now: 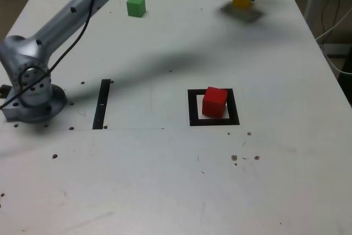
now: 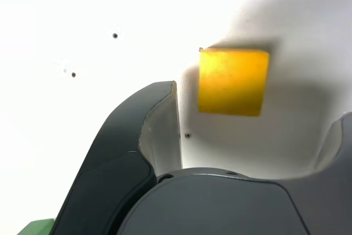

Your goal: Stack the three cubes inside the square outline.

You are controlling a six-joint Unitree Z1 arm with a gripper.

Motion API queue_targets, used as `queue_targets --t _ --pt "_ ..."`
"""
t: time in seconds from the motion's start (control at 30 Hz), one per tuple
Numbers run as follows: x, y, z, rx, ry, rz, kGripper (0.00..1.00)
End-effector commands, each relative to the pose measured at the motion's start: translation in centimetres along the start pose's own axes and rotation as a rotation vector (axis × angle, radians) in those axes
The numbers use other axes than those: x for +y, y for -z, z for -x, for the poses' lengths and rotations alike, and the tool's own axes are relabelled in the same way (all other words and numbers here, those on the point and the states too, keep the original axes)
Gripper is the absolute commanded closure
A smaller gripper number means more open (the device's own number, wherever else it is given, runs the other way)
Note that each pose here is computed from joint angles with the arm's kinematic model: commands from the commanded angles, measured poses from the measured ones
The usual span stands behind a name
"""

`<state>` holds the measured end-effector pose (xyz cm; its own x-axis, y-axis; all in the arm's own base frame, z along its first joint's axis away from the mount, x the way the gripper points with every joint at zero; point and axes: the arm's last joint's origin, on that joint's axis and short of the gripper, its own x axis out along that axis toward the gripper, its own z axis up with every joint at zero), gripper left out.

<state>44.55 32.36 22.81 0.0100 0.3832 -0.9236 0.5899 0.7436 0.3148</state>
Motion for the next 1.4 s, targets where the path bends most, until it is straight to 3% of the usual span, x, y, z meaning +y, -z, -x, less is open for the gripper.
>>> queue_targets --t 0.0,0.33,0.57,0.73,1.17,1.37 --pt "0.3 0.0 -0.1 0.002 -0.022 0.006 0.09" --pt "0.3 -0.3 -1.0 0.003 -0.02 0.007 0.2" --pt "0.7 -0.6 -1.2 -0.013 -0.047 0.028 0.49" --pt "0.9 -0.6 -1.2 -0.051 -0.051 0.04 0.62" --pt "1.0 -0.2 -1.3 -0.093 -0.035 0.095 0.85" --pt "0.9 -0.2 -1.3 -0.097 -0.021 0.099 0.87"
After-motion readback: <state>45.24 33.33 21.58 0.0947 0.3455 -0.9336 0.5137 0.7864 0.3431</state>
